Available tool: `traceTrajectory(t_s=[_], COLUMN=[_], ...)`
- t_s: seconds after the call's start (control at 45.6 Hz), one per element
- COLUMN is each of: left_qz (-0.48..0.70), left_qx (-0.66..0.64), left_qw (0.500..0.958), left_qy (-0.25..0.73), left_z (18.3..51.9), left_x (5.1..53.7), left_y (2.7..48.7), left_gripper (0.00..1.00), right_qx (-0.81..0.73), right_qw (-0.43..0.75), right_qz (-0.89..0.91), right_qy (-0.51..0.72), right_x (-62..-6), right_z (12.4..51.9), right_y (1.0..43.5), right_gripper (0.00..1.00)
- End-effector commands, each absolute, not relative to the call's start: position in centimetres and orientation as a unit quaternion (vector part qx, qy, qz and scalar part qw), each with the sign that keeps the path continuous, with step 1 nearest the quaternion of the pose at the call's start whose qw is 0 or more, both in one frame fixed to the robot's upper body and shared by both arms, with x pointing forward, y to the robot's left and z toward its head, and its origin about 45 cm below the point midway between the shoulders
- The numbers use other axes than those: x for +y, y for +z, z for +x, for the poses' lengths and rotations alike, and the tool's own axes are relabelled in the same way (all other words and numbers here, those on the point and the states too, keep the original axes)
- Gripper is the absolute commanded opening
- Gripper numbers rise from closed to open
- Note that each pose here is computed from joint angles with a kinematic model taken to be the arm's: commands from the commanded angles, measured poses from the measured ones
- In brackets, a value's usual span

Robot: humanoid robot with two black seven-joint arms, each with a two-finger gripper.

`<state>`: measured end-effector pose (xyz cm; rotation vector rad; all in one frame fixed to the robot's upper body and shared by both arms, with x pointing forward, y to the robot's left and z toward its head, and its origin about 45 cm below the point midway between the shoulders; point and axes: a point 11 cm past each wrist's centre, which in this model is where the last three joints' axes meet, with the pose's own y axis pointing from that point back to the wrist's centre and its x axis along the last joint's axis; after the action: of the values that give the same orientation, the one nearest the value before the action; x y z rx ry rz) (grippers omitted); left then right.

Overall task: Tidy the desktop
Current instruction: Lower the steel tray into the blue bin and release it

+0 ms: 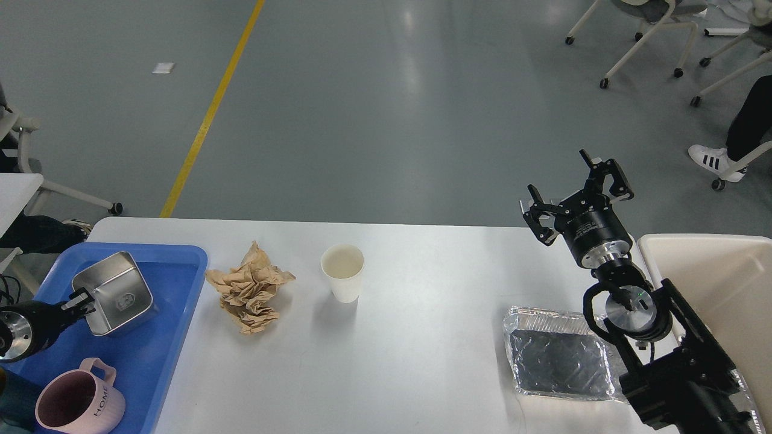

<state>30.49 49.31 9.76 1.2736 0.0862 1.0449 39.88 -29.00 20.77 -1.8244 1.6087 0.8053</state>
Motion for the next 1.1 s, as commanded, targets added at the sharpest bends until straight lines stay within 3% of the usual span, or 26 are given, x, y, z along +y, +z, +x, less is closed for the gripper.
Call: traceTrajectory(t_s=[0.0, 1.075], left_qz=[0.568, 0.573], left_qx=[0.038, 0.038], left_qw=[0.678, 0.675], left_qy=[0.465, 0.463], left_z=[30.49, 30.47], left_x=[49.35, 49.47], left_y=[9.77, 9.79], left_gripper=[0.97, 0.97], right_qx=[0.602, 0.606], right_qw=[0.286, 0.284], right_qz=[-0.682, -0.680], right_qy=[0.301, 0.300], right_x=[-29.04, -29.40], right_z=[39.82, 39.57], right_y=[20.72, 20.55], right_gripper=[1.00, 1.00])
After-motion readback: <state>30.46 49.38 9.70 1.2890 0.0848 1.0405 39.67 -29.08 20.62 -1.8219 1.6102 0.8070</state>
